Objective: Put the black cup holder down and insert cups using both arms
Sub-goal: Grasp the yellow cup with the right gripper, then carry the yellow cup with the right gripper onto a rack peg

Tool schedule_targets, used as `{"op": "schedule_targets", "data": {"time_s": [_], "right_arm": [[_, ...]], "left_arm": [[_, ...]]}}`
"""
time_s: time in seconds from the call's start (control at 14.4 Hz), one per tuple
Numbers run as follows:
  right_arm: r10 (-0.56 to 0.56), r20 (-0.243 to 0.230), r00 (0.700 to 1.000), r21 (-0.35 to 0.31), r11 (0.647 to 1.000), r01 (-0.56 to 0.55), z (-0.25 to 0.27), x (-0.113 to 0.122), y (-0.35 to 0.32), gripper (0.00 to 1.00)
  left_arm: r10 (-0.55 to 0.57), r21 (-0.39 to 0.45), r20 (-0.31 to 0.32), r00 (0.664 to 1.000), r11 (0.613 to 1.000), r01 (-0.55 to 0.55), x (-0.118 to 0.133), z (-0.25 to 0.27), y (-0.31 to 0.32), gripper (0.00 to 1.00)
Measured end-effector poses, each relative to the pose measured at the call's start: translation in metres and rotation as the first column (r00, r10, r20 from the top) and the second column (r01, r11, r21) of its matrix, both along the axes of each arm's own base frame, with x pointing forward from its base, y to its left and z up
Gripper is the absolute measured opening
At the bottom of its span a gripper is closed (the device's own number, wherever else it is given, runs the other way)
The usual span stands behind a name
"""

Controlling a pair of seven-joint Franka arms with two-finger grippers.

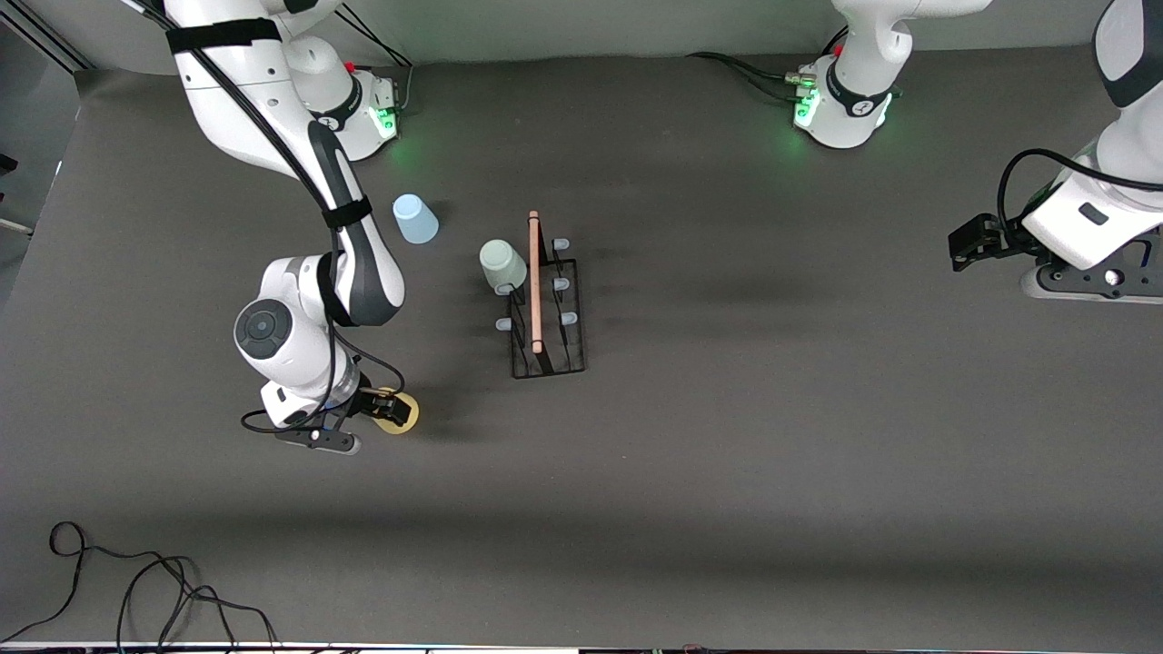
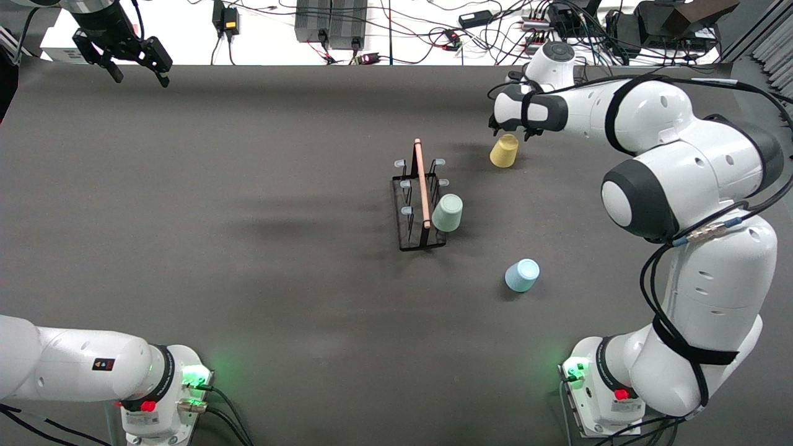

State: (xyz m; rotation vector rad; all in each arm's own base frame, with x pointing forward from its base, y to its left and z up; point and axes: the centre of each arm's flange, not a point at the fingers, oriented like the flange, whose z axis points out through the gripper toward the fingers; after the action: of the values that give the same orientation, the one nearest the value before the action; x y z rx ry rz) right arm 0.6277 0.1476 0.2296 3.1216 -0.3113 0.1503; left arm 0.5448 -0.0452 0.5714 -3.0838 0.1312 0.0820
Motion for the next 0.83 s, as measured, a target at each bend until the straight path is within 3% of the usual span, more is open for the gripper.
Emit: {"op": "schedule_targets", "data": {"time_s": [0.49,0.7,0.83], "right_arm": [[0.027,-0.038,0.999,-0.021,0.999,-0.028,-0.025,-0.005,0.002,0.96],[0.029,-0.047,0.998,-0.01,1.0,-0.03,-0.016,-0.004,0.004,0.68],[0.031,-0.052,0.998,0.012,0.999,-0.03,0.005,-0.002,0.008,0.68]], "left_arm": [[0.011,0.0,0.004,1.0,1.0,-0.011,0.001,0.001,0.002,1.0],[0.015,0.0,0.009,1.0,1.0,-0.015,0.002,0.001,0.002,1.0],[0.024,-0.002,0.02,1.0,1.0,-0.024,0.003,0.002,0.005,1.0]]}}
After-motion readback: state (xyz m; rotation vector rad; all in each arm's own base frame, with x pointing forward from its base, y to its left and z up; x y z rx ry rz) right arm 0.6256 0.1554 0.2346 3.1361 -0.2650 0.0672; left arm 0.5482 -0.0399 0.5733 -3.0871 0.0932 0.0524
